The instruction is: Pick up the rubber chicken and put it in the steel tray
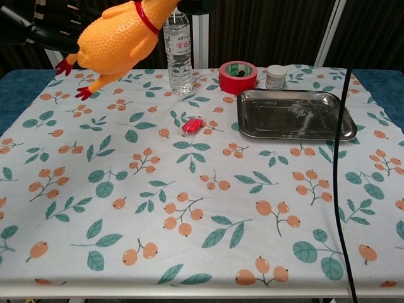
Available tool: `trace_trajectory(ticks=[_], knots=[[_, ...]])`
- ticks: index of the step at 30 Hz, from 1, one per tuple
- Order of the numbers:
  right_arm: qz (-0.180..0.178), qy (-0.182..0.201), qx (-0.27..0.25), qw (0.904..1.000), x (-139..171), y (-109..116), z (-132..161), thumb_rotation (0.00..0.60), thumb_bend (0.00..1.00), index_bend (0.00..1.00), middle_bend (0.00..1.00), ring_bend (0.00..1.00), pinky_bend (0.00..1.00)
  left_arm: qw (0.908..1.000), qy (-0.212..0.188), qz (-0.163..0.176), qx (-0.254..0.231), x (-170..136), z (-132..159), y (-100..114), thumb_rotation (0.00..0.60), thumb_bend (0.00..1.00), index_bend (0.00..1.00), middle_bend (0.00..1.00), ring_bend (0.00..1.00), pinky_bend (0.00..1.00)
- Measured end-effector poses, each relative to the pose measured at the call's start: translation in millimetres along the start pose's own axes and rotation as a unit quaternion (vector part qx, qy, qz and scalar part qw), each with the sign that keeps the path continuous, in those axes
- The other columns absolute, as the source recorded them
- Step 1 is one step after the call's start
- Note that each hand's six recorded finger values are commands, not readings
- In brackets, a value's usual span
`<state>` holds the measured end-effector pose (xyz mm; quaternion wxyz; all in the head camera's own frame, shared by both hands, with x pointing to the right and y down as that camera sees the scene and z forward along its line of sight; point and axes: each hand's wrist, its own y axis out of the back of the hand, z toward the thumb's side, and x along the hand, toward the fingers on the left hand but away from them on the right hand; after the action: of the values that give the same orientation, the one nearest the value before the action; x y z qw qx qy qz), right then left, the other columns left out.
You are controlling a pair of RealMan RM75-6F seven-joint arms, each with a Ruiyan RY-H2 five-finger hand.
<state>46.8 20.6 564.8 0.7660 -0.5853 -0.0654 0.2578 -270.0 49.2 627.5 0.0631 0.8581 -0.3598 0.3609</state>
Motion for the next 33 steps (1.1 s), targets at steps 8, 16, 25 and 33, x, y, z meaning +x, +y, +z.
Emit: trace_trajectory(ticks=[8,16,25,33], knots=[[-0.006,0.001,-0.003,1.0,-6,3,4,0.6,0.38,0.97,0.77,0.74,0.99,0.9996,0.0,-0.016,0.024,5,9,-7,0.6,0.2,0.16,0.14,0.1,0.25],[-0.007,0.003,-0.007,0.9999,-7,4,8,0.6,0.38,0.97,0.77,0.74,1.0,0.9991,0.016,-0.028,0.027,11,9,-11,0.6,0.25,0.3,0.31,0.23,0.28],[-0.005,0.007,-0.008,0.9999,-4,3,10,0.6,0.38,0.98,0.77,0.74,1.0,0.9995,0.027,-0.017,-0.004,14,4,-7,0.6,0.53,0.58,0.61,0.53,0.49],[-0.008,0.012,-0.016,0.9998,-1,6,12,0.6,0.38,0.98,0.77,0.75,1.0,0.9992,0.02,-0.003,-0.034,17,3,-7,0.6,0.64,0.79,0.82,0.72,0.67]])
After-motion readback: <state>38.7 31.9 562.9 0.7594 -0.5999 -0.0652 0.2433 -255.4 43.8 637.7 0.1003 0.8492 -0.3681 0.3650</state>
